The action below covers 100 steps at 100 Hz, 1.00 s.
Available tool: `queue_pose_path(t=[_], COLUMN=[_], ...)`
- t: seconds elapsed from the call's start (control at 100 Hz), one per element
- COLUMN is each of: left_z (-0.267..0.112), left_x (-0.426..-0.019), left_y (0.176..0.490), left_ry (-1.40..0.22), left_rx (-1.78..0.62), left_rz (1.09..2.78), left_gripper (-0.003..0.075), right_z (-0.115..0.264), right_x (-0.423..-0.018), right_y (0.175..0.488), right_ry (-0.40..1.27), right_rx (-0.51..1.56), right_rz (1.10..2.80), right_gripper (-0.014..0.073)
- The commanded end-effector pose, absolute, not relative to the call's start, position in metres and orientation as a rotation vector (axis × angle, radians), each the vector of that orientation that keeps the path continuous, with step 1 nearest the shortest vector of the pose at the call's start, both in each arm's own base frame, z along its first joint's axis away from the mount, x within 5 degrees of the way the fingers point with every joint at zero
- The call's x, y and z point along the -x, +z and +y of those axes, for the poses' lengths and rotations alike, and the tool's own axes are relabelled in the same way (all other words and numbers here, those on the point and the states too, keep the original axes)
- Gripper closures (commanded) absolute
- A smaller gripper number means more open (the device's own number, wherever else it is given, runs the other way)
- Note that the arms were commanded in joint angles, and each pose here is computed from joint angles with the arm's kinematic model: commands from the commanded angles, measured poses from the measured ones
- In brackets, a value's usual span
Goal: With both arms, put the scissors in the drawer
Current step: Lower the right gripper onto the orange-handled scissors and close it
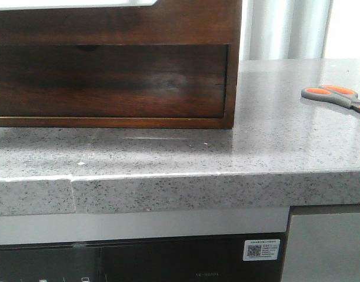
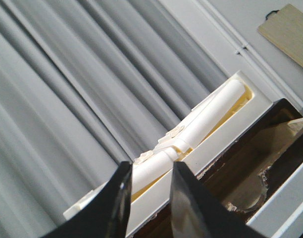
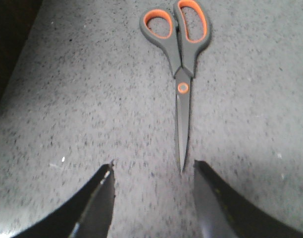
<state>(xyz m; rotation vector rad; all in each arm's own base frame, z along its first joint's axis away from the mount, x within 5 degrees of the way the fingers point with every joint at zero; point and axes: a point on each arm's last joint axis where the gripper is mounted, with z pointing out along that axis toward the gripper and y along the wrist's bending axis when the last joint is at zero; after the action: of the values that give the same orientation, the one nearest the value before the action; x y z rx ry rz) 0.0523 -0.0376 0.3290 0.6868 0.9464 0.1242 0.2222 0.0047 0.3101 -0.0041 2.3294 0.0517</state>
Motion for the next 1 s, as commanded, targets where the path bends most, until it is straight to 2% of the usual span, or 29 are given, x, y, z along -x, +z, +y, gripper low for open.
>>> queue_pose_path(t=[0.0, 0.27, 0.46, 0.67, 0.99], left_z=[-0.033, -0.030, -0.030, -0.030, -0.030], left_x=[-0.047, -0.046, -0.046, -0.046, -0.046], left_y=[0.340, 0.338, 0.338, 0.338, 0.338], left_ry=[0.051, 0.071, 0.071, 0.071, 0.069], left_rx=[-0.596, -0.586, -0.586, -0.586, -0.586], left_rz=[0.956, 0.989, 0.989, 0.987, 0.984], left_gripper=[0.0563, 0.0563, 0.0563, 0.0563, 0.0563], right_z=[0.004, 0.003, 0.001, -0.002, -0.011], right_x=[-0.244, -0.312, -0.351, -0.379, -0.391], right_y=[0.329, 0.330, 0.317, 0.298, 0.275], right_ry=[0.022, -0.008, -0.035, -0.049, -0.054], right_rx=[0.031, 0.059, 0.073, 0.072, 0.043], right_rz=[2.276, 2.448, 2.605, 2.677, 2.729], right_gripper=[0.0293, 0.0293, 0.0293, 0.0293, 0.0293])
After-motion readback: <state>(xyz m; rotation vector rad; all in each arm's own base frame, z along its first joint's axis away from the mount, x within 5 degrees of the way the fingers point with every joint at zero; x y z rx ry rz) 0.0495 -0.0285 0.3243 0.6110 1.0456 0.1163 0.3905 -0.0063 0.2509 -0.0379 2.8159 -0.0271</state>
